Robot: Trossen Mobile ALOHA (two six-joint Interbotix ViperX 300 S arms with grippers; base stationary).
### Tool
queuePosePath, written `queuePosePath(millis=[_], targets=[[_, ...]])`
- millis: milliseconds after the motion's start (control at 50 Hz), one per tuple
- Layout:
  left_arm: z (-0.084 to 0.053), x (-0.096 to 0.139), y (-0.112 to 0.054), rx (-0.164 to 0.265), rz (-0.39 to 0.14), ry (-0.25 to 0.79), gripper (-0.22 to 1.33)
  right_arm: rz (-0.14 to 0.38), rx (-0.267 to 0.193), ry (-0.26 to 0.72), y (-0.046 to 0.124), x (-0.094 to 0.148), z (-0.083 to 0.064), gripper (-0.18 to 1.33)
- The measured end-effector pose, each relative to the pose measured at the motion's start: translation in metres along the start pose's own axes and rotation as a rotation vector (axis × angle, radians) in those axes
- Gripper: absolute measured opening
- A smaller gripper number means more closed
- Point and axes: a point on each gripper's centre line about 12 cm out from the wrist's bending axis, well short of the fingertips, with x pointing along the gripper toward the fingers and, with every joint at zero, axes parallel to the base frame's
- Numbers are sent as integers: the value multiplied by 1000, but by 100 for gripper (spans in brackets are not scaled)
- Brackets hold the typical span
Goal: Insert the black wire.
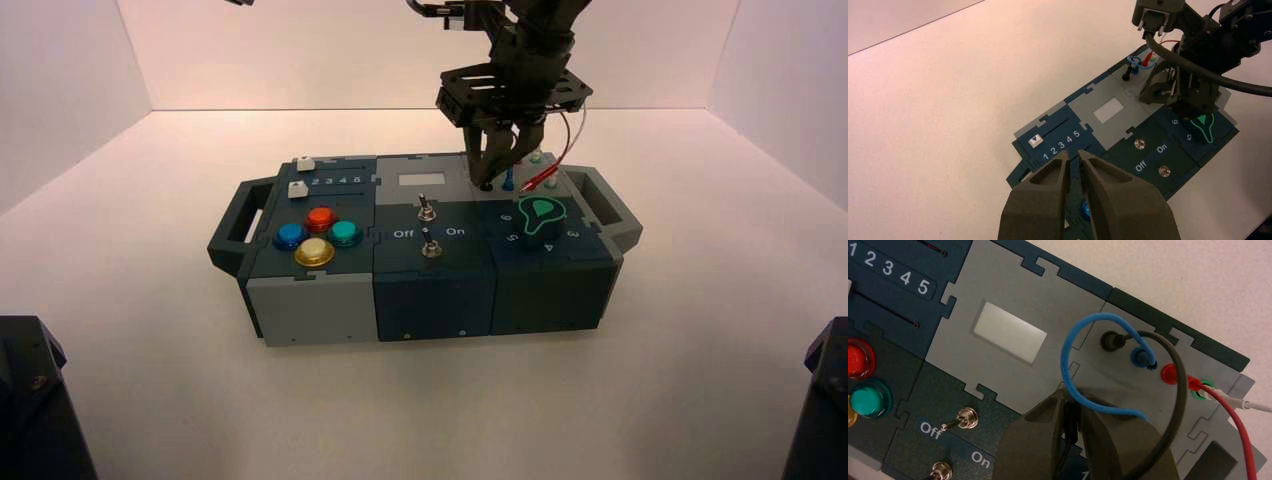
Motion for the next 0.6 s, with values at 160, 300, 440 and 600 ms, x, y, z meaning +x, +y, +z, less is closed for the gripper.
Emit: queuePosePath(millis=[160, 300, 440, 600], targets=[[0, 0, 0, 1, 1, 2, 22, 1, -5, 7, 2, 2, 3, 17], [0, 1, 0, 2, 2, 3, 22, 1, -7, 17, 2, 5, 3, 17], [0, 0, 0, 3, 2, 2, 22, 1, -6, 28, 2, 6, 5, 17], [1, 1, 0, 3, 2, 2, 22, 1, -7, 37, 3, 7, 4, 17]])
